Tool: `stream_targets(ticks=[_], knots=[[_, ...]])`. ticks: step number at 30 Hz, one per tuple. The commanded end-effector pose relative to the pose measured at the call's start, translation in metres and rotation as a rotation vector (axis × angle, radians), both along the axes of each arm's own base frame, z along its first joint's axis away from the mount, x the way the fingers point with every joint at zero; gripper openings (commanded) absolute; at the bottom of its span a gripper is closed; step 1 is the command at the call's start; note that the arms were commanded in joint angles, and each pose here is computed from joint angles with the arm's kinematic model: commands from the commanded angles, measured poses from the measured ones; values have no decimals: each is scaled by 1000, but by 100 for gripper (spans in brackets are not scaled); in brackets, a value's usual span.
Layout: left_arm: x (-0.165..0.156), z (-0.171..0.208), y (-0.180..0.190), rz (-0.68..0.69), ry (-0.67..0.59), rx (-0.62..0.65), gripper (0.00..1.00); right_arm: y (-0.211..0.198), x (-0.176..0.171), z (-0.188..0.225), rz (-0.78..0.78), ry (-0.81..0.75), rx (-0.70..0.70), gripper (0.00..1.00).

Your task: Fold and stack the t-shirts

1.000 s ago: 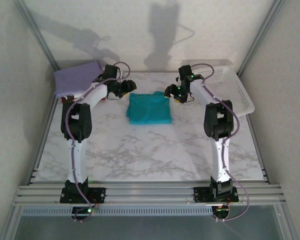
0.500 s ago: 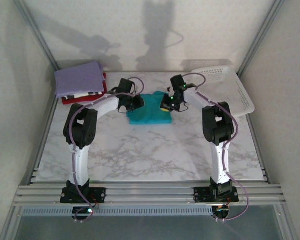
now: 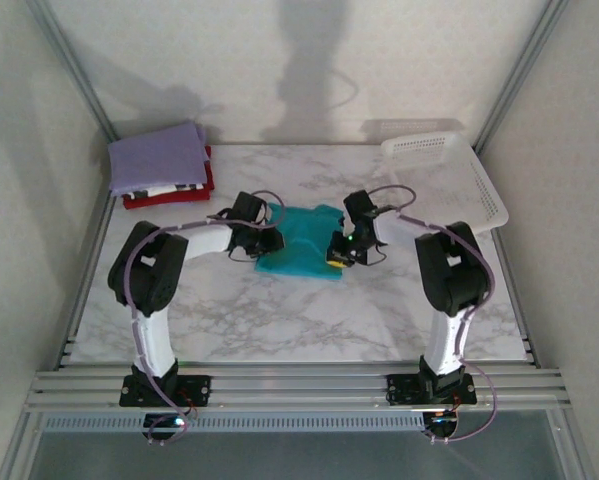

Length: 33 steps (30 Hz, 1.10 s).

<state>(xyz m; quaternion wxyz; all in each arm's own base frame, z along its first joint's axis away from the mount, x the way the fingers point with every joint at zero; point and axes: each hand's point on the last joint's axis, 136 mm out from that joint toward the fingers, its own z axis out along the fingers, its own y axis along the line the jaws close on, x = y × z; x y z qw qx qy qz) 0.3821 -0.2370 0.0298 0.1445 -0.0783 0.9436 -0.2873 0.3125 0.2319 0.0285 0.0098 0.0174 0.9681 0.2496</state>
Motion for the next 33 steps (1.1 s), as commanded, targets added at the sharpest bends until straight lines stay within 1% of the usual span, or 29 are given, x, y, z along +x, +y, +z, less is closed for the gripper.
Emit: stream_targets(ticks=[1,2,3,6,9,11,16,22,25,29,33], knots=[[-18,35,5,18,-53,3,34,-10,-22,18,-5,-19,-37,23],[-20,47,9,26,-79,12,41,-11,-25,26,-11,-31,-34,25],[-22,57,17,35,-102,43,45,-13,-25,34,-17,-48,-33,27],[-25,69,46,55,-120,175,49,-14,-24,50,-21,-76,-23,29],[-29,56,67,51,-89,251,50,-11,-22,53,-16,-74,-11,29],[-29,47,70,33,-79,245,51,-10,-22,49,-15,-65,-16,29],[-20,41,52,-21,-77,174,53,-11,-23,44,-16,-52,-26,29],[-20,22,58,-1,-42,234,55,-12,-25,39,-14,-39,-33,28],[-26,13,55,-6,-25,222,55,-12,-26,36,-17,-33,-34,28],[-30,10,45,-19,-23,200,52,-13,-27,33,-20,-27,-36,27],[-33,8,35,-32,-20,190,45,-13,-27,31,-17,-24,-34,26]])
